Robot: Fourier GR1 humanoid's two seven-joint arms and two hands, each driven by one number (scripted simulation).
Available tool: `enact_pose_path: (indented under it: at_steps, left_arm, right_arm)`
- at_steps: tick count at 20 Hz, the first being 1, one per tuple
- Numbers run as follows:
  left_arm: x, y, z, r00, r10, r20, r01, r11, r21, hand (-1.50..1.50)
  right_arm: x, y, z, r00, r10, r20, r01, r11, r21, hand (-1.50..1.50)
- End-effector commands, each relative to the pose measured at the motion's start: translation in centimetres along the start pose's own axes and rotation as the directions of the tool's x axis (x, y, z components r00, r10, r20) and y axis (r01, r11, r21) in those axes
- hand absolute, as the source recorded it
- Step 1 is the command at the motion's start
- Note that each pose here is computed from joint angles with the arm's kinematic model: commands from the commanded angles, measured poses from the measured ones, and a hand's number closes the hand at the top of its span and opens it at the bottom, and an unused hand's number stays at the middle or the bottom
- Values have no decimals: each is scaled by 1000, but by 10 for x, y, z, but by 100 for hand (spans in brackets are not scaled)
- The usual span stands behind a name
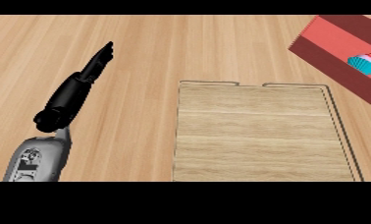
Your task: Pick the cupcake from the tray and place it in the cardboard box
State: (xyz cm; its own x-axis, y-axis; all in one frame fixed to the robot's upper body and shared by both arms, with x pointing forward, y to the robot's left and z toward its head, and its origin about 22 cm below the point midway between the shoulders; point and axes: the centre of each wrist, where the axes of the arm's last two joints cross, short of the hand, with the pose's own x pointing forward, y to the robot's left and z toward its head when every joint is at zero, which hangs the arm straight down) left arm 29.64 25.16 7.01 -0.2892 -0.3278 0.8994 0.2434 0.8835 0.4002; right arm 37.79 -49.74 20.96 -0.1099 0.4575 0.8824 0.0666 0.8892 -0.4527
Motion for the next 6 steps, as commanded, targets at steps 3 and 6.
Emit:
enact_pose_path:
  at_steps: [3,6]
  left_arm:
    - [2,3,-9,1000,-11,-2,11,1000,-1,0]
    - [7,4,-4,1000,-7,5,7,1000,-13,0]
  right_arm:
    - [-8,-24,21,961,-275,-14,268,945,-187,-150]
    - [-18,-36,37,960,-278,9,271,926,-262,-150]
